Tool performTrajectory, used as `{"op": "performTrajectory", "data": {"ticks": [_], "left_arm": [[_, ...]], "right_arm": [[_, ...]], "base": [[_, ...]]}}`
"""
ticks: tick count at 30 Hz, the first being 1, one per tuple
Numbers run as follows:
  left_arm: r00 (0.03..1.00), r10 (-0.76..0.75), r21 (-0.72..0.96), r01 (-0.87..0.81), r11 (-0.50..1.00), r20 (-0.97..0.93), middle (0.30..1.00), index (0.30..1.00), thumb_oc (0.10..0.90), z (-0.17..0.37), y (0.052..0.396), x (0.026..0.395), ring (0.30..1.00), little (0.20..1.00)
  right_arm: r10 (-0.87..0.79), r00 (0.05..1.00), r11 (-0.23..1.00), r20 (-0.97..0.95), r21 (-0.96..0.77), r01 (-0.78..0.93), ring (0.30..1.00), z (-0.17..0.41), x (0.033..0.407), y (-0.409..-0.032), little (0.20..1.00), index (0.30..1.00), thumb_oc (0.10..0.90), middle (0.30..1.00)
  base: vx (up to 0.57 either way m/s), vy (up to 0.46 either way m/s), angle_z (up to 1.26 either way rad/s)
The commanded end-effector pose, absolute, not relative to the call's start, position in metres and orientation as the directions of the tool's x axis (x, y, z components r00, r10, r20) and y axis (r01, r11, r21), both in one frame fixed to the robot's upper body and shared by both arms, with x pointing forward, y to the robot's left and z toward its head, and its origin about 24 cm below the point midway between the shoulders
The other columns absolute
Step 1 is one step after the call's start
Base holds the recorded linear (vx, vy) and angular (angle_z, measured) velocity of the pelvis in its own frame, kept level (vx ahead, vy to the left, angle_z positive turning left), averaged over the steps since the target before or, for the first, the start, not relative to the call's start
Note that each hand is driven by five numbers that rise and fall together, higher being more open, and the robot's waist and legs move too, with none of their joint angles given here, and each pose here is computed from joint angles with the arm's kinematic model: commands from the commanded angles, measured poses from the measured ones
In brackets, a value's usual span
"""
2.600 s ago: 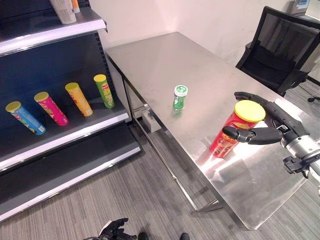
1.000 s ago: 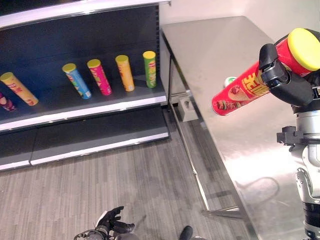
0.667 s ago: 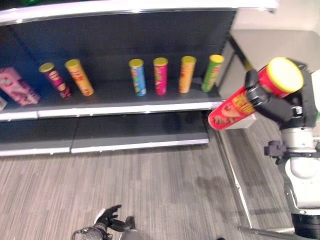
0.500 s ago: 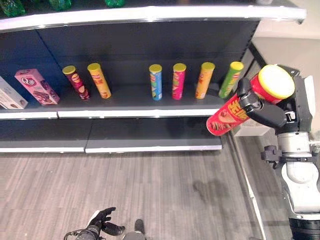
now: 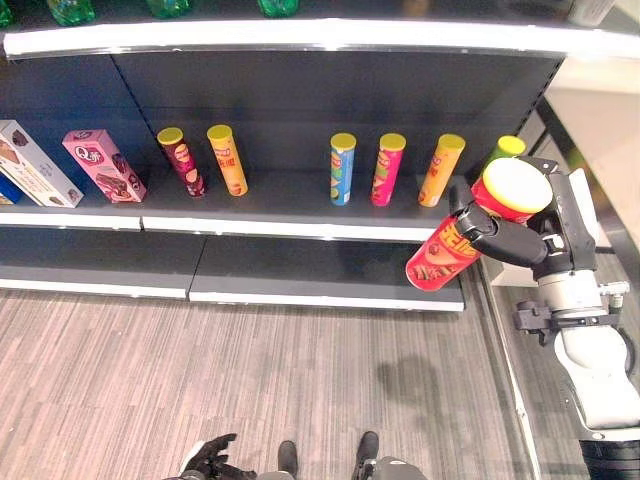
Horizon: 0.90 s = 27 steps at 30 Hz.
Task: Put the goods on the table back onto the shelves and tidy them up.
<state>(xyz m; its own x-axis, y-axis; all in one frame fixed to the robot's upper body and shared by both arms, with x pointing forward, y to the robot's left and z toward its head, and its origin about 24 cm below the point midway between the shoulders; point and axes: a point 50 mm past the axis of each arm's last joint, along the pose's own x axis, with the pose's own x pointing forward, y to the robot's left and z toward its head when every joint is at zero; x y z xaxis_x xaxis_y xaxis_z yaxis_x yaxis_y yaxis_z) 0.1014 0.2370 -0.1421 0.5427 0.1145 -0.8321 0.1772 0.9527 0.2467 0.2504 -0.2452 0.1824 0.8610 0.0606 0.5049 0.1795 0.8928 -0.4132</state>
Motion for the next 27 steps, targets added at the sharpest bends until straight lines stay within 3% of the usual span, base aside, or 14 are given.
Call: {"op": "performTrajectory", "data": {"ticks": [1,10,20,27], "left_arm": [[0.637,0.119,0.296,0.179,0.938,-0.762,0.9,0.9,0.8,-0.127,0.249,0.13,0.9,0.9],[0.651,0.13,0.262,0.111,0.959,-0.748,0.9,0.9,0.8,-0.126,0.244,0.133,0.9,0.9],[0.61,0.166,0.315,0.144,0.938,-0.775,0.9,0.9,0.8,-0.131,0.252,0.123,0.9,0.9],[0.639,0.226,0.383,0.116,0.916,-0.736,0.9,0.9,0.8,-0.12,0.27,0.135,0.9,0.9]], "right_arm": [[0.167,0.63,0.9,0.758,-0.378,0.216,0.3,0.249,0.239,-0.231,0.3,0.3,0.4,0.3],[0.2,0.684,0.891,0.701,-0.421,0.171,0.3,0.235,0.247,-0.223,0.3,0.3,0.4,0.3],[0.188,0.726,0.865,0.662,-0.462,0.197,0.3,0.217,0.249,-0.216,0.3,0.3,0.4,0.3],[0.3,0.705,0.853,0.643,-0.511,0.103,0.3,0.216,0.265,-0.177,0.3,0.3,0.4,0.3]], "base": [[0.04,-0.046,0.01],[0.08,0.108,0.07],[0.26,0.362,-0.13],[0.12,0.315,-0.35]]}}
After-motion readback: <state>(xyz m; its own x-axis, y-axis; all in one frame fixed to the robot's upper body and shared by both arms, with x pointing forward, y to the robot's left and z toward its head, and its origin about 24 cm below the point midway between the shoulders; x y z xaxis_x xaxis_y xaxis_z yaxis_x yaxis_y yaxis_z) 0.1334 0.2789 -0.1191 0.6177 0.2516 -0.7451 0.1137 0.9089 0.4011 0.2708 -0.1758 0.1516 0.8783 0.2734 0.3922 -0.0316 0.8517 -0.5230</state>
